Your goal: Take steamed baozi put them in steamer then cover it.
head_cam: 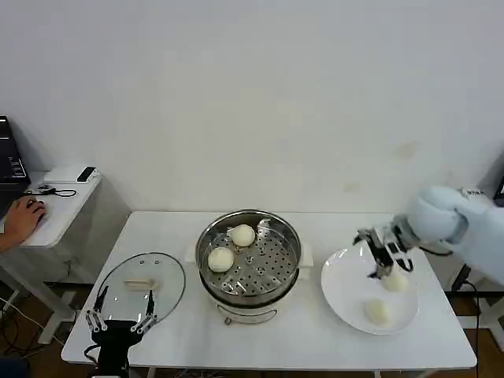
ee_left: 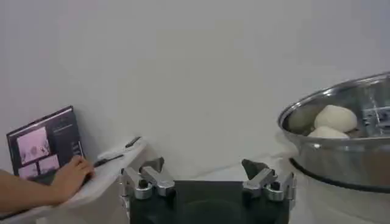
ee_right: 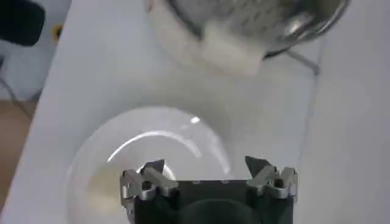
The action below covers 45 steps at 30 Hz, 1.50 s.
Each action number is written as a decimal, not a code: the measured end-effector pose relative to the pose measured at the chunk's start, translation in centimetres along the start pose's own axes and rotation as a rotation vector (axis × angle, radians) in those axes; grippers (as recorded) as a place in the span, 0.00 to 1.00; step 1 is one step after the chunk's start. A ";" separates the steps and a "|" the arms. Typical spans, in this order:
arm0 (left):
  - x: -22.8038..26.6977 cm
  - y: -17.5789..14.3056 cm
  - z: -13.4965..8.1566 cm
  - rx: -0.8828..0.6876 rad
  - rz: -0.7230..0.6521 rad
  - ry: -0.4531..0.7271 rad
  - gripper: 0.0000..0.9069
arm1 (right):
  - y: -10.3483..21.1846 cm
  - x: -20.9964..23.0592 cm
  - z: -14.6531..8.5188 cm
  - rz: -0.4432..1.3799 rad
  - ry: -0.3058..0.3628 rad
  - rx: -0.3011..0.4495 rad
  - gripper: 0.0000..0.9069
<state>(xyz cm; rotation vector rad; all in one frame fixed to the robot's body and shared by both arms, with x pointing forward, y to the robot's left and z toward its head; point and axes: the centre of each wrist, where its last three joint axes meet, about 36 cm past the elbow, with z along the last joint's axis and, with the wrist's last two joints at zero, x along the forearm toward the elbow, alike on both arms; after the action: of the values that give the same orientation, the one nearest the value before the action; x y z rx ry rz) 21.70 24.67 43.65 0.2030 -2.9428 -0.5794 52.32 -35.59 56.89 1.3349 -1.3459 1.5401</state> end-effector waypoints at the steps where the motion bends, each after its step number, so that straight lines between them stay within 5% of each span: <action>1: 0.0 0.0 0.1 0.000 0.000 0.003 1.00 | 0.5 -0.6 0.3 -0.011 0.005 -0.003 1.00; 13: 0.4 -0.1 0.5 -0.004 -0.004 0.024 1.00 | 4.2 -4.8 2.0 -0.085 0.040 -0.020 1.00; 33: 0.1 -0.1 0.9 -0.006 -0.006 0.032 1.00 | 4.7 -9.1 2.7 -0.120 0.054 -0.077 1.00; 45: -0.1 -0.2 1.0 -0.006 -0.008 0.032 1.00 | 4.2 -10.2 2.7 -0.130 0.066 -0.106 0.83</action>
<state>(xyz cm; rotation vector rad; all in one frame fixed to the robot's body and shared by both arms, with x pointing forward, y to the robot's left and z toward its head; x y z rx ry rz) 21.65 24.91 42.61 0.2215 -2.9106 -0.5802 51.49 -37.88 45.85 1.2693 -1.2571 1.3947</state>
